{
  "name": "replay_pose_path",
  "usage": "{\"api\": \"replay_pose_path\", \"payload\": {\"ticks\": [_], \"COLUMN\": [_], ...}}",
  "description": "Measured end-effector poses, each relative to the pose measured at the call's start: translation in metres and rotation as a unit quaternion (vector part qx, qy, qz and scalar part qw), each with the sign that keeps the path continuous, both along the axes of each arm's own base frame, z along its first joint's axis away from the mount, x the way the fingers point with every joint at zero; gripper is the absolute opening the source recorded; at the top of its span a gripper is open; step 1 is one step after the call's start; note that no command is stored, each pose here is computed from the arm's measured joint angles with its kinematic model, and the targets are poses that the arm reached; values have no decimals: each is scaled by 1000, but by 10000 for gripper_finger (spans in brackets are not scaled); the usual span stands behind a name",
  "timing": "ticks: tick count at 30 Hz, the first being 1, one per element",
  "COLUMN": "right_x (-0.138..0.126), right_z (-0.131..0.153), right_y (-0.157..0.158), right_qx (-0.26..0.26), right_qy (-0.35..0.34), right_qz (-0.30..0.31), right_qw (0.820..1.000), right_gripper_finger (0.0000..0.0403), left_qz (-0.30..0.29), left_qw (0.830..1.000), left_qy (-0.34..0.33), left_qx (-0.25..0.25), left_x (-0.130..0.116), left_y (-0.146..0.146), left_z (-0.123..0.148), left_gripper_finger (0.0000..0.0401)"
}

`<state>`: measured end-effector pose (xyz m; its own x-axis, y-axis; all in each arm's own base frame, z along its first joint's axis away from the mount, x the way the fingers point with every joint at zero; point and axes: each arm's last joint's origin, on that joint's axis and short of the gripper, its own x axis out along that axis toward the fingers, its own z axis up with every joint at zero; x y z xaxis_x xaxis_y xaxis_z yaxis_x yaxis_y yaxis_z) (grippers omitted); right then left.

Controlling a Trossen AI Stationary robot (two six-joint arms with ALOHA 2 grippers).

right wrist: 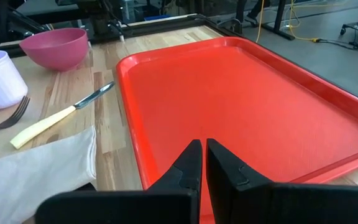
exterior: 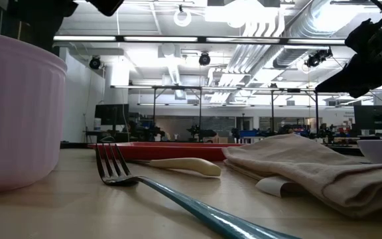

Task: Set up tray
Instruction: Put the purple mug on the top left of the orange serving tray

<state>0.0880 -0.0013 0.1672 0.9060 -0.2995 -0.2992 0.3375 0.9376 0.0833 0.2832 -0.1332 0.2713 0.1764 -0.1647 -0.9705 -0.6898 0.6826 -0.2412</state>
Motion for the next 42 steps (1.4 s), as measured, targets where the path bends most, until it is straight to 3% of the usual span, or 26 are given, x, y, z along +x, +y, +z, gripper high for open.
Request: {"api": "replay_pose_path", "payload": {"ticks": [5,16,20,24,42], "right_x": [0,0,0,0,0], "right_z": [0,0,0,0,0], "right_y": [0,0,0,0,0], "right_qx": [0,0,0,0,0], "right_qy": [0,0,0,1,1], "right_qz": [0,0,0,0,0], "right_qw": [1000,1000,1000,1000,1000], "right_gripper_finger": [0,0,0,0,0], "left_qz": [-1,-3,-40,-95,-163], "left_qw": [1000,1000,999,995,985], "left_qy": [-2,-3,8,24,10], "left_qx": [8,8,11,22,52], "left_x": [0,0,1,1,6], "left_y": [1,0,-6,-16,-16], "left_z": [0,0,-7,-19,-25], "left_gripper_finger": [48,171,195,195,166]}}
